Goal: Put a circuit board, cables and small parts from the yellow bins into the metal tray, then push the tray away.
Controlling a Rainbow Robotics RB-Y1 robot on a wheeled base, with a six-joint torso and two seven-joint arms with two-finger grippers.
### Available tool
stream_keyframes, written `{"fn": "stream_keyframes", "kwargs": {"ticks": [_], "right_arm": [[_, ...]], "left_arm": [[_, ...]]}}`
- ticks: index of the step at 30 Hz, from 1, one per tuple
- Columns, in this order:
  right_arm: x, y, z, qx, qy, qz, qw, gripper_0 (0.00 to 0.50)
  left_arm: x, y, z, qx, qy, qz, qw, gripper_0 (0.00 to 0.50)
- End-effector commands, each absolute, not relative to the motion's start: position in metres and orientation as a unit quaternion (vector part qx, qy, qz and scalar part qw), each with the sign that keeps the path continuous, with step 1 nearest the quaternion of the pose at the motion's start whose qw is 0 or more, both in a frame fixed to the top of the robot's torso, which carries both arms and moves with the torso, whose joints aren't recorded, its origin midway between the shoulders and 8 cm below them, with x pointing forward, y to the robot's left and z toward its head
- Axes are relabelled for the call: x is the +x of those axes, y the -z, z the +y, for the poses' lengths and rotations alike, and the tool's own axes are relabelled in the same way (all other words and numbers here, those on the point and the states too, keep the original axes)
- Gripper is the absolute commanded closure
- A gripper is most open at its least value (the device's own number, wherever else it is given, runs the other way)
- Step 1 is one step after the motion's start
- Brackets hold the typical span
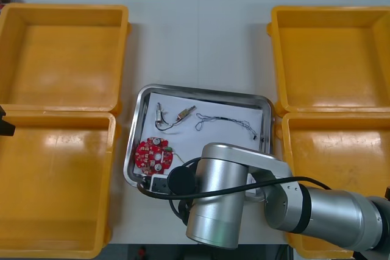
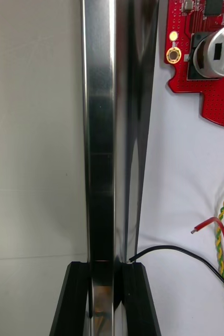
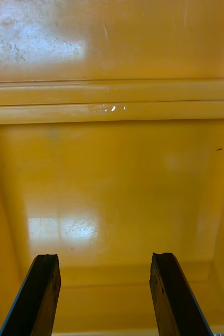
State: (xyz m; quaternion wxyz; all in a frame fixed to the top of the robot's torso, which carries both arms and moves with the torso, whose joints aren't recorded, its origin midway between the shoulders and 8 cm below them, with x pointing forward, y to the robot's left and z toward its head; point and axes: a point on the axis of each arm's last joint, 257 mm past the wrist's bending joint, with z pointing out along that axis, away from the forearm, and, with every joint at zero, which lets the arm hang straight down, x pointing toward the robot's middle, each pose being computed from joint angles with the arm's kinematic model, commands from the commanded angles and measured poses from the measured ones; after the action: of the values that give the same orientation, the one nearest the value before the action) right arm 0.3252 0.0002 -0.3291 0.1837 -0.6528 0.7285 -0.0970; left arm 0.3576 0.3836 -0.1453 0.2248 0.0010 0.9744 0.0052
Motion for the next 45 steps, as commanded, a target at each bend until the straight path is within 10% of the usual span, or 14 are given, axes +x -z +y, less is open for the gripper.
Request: {"fn": "stream_keyframes", "kwargs": {"ticks": [1, 45], "right_arm": [[0.326, 0.317, 0.016, -0.673, 0.102, 0.705, 0.198, 0.5], [0.382, 0.266, 0.0, -0.703, 0.187, 0.651, 0.216, 0.5]], "left_arm": [[0.353, 0.137, 0.404, 0.025, -0.04, 0.973, 0.224, 0.0], [0.353, 0.137, 0.404, 0.025, -0.04, 0.973, 0.224, 0.0]]}}
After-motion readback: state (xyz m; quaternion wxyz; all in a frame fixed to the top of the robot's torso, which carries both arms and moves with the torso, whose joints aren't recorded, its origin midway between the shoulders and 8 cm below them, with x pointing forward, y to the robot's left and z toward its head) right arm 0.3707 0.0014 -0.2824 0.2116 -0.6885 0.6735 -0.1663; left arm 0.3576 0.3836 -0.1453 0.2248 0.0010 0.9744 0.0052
